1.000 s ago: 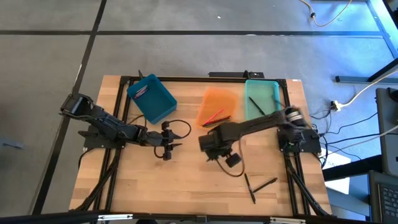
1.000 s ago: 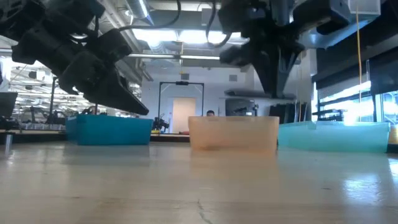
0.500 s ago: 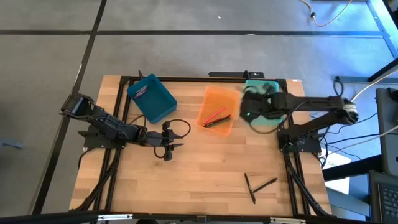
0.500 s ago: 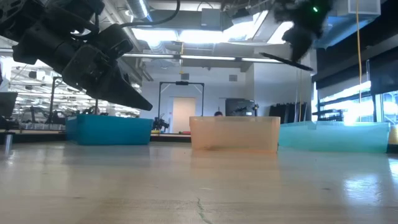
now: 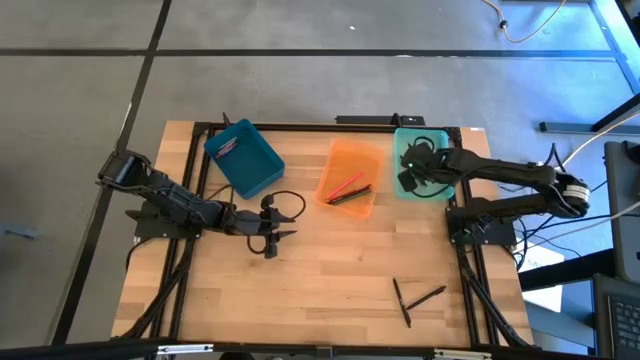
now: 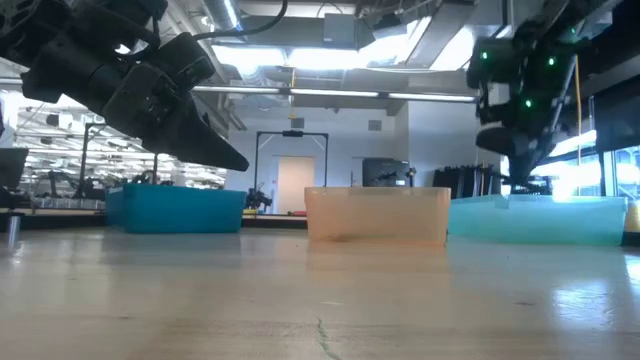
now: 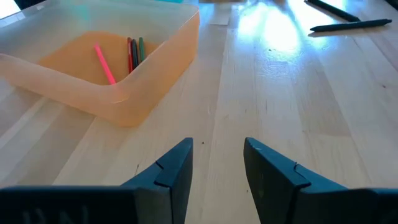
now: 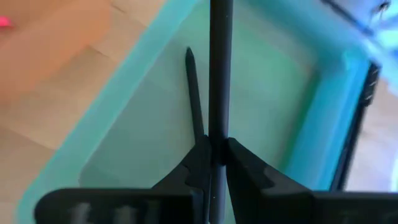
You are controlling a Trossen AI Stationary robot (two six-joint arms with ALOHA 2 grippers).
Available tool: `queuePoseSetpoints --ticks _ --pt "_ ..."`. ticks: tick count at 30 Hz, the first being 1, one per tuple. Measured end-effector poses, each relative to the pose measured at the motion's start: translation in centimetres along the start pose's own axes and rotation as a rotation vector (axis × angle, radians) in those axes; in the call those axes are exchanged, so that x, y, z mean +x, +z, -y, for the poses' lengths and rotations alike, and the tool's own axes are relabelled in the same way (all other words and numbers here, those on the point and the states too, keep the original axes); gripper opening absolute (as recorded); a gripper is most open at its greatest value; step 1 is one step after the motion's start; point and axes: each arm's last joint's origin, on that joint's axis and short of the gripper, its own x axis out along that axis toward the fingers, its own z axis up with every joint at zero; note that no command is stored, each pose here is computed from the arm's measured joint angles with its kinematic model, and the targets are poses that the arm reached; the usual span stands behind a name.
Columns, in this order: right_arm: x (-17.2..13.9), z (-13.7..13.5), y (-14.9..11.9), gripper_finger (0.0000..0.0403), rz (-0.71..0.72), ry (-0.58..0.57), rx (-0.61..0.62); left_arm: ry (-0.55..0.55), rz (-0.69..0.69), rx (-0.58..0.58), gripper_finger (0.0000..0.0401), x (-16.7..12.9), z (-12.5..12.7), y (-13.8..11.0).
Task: Sort crayons/erasers/pens/pencils in bins
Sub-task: Put the black pen into the light blue bin
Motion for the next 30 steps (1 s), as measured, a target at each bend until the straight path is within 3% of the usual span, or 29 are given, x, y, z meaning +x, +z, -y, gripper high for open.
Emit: queuePoseSetpoints --ticks 6,12,19,30 --pt "1.5 0.8 -0.4 0.0052 -0.067 0.044 0.048 0.042 0.005 -0.006 0.0135 0.1 -0.4 0.1" --pt "1.6 1.0 -0.3 0.0109 -0.075 0.042 0.038 0.177 0.023 -0.026 0.0135 0.1 -0.8 0.0" --pt "0.9 1.0 0.5 0.0160 -0.053 0.065 0.015 0.192 0.024 -0.026 0.0135 0.1 -0.8 0.0" --pt "-3.9 -3.1 0.1 0.0141 0.169 0.156 -0.137 0.171 0.022 -0.024 0.0135 0.0 -0.7 0.0"
